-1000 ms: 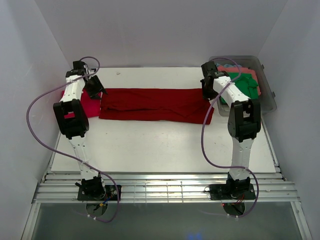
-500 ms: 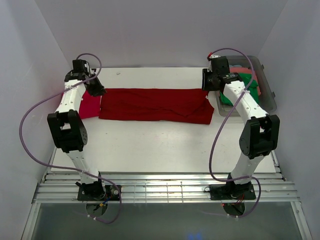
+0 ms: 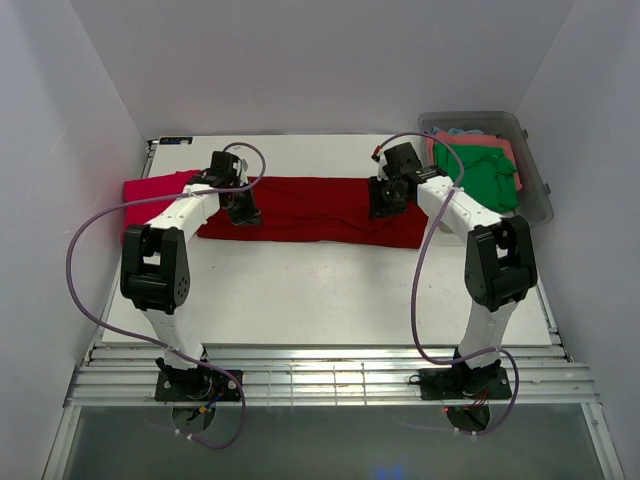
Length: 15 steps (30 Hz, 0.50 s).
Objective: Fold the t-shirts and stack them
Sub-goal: Fold the tshirt
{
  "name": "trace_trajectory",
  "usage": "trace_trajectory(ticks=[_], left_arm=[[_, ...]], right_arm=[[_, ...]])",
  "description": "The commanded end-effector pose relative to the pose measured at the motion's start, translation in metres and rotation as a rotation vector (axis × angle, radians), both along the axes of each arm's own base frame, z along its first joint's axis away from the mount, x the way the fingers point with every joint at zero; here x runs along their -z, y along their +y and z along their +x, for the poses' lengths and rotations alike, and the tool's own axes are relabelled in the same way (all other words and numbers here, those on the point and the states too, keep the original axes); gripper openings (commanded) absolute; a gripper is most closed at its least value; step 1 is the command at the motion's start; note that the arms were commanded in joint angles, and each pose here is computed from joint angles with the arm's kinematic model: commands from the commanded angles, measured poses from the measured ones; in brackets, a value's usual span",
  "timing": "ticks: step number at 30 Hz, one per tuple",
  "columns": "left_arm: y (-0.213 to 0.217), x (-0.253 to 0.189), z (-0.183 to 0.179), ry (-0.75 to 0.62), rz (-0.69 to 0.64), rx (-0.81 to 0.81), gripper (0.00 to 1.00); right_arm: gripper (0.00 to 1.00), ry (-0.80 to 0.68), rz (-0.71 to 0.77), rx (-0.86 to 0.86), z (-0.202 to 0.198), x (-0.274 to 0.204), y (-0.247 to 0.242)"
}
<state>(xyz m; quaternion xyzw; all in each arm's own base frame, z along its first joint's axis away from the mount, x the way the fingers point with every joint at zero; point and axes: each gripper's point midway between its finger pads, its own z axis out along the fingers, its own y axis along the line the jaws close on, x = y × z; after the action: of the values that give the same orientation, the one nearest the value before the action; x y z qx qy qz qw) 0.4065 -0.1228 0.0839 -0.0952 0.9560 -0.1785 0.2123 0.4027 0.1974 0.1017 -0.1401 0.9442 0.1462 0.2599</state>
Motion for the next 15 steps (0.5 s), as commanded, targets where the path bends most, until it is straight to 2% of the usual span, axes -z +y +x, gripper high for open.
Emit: trace_trajectory(ticks=[1,9,15], left_arm=[[-0.007,0.000,0.009,-0.044,-0.001,0.010,0.13],[0.000,0.045,-0.006,0.042,0.060,0.019,0.11],[0.003,0.057,-0.008,0.055,0.079,0.018,0.08]], right_arm=[[0.41,0.011,0.034,-0.036,-0.003,0.001,0.012],[0.40,0.072,-0.044,-0.042,-0.017,0.033,0.012],[0.39,0.075,-0.078,-0.041,-0.013,0.042,0.010]])
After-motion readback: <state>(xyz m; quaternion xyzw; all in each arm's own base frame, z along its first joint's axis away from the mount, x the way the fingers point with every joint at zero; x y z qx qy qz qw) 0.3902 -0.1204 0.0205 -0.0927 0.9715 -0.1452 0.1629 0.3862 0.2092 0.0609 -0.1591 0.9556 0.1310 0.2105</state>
